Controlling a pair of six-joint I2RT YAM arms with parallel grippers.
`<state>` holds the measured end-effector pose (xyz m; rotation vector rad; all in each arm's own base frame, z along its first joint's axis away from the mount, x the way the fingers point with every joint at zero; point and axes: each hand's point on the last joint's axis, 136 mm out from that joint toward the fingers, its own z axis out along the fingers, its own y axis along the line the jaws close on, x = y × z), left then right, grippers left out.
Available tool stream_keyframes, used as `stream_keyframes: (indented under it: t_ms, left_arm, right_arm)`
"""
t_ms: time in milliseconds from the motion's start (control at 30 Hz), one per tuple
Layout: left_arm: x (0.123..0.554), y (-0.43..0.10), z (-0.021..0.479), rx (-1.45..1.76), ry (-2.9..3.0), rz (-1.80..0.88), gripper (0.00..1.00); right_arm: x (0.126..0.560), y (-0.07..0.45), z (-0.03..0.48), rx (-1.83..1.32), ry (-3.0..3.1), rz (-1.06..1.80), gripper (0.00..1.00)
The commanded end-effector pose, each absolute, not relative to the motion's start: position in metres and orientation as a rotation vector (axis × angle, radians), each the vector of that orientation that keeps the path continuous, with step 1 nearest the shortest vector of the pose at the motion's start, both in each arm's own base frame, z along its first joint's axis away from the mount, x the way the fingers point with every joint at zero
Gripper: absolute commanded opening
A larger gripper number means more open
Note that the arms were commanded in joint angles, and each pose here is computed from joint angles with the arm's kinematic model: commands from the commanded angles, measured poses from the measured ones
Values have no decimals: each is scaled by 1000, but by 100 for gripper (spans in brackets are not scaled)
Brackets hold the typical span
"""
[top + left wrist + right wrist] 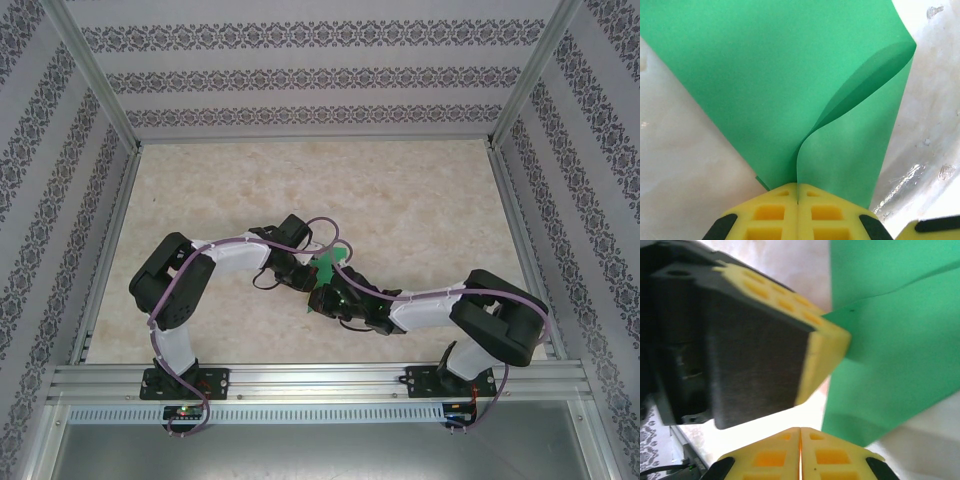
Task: Fold a paper plane with a square sheet of paper (pick it up from the middle)
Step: Third fold the triangle at the center of the table.
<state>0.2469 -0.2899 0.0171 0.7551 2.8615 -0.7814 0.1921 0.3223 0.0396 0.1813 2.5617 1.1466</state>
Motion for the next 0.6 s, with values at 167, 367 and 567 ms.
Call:
stream_keyframes:
  t_ms: [167, 367, 567]
  left_arm:
    - [237, -276, -9, 737, 2971, -678, 1]
    - [236, -276, -11, 738, 2979, -679, 1]
    - [236, -275, -12, 738, 2980, -672, 1]
  right_arm:
    - [192, 325, 23, 171, 2553, 1100, 8]
    - [191, 324, 4, 177, 2638, 1030, 7]
    - [184, 323, 10, 139, 2669, 1016, 7]
